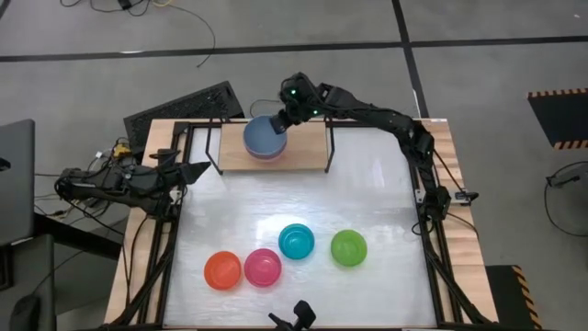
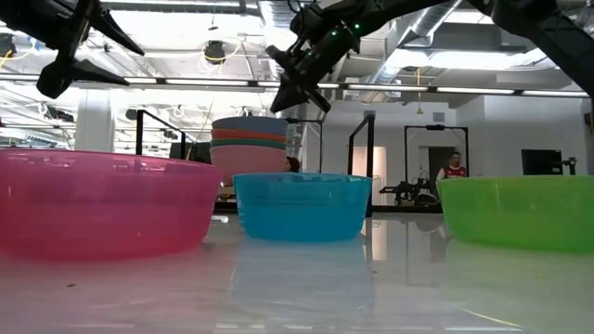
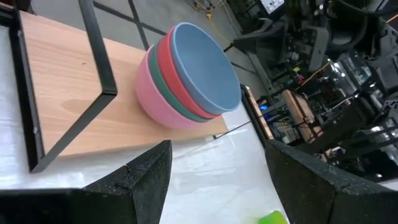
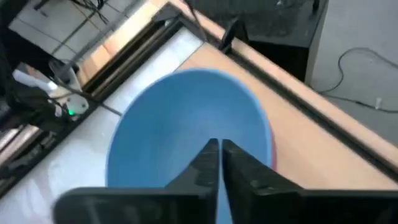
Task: Place and stack bowls onto a shelf
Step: Stack the blue bowl on top of the orange bowl on the shelf
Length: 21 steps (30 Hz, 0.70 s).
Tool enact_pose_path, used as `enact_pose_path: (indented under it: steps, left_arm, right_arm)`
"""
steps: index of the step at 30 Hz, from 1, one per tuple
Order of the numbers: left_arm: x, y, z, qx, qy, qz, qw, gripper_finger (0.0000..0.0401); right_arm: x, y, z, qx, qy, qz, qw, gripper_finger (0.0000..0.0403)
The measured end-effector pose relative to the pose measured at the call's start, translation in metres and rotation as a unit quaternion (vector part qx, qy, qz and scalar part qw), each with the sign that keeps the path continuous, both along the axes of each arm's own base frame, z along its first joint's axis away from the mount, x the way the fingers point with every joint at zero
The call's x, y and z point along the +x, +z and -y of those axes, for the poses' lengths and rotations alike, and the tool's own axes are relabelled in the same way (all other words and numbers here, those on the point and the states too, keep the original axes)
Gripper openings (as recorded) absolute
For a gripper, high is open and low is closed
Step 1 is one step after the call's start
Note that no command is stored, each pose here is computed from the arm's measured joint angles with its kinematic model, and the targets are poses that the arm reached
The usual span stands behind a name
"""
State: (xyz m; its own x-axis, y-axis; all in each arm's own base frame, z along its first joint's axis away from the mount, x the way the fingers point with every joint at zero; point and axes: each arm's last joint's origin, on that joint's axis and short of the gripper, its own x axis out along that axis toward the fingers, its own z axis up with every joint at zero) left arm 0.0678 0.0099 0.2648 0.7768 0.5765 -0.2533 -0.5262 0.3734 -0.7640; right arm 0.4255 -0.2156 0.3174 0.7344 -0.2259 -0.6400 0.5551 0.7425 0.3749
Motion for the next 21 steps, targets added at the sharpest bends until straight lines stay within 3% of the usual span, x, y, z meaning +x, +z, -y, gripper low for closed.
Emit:
enact_pose_path:
  steps: [5, 12, 21]
  left_arm:
    - [0.0, -0.001, 0.0, -0.002, -0.003, -0.003, 1.0, 0.0245]
    - [-0.001, -0.002, 0.0, -0.005, -0.003, -0.009, 1.0, 0.0245]
    - [-0.001, -0.002, 0.0, -0.006, -0.003, -0.009, 1.0, 0.0245]
  right_arm:
    - [0.0, -0.004, -0.002, -0.001, -0.001, -0.019, 1.0, 0.0017]
    - [-0.007, -0.012, -0.003, -0.003, -0.026, -0.072, 0.997, 0.0062]
    - [-0.005, -0.021, -0.007, 0.0, -0.024, -0.085, 0.996, 0.0052]
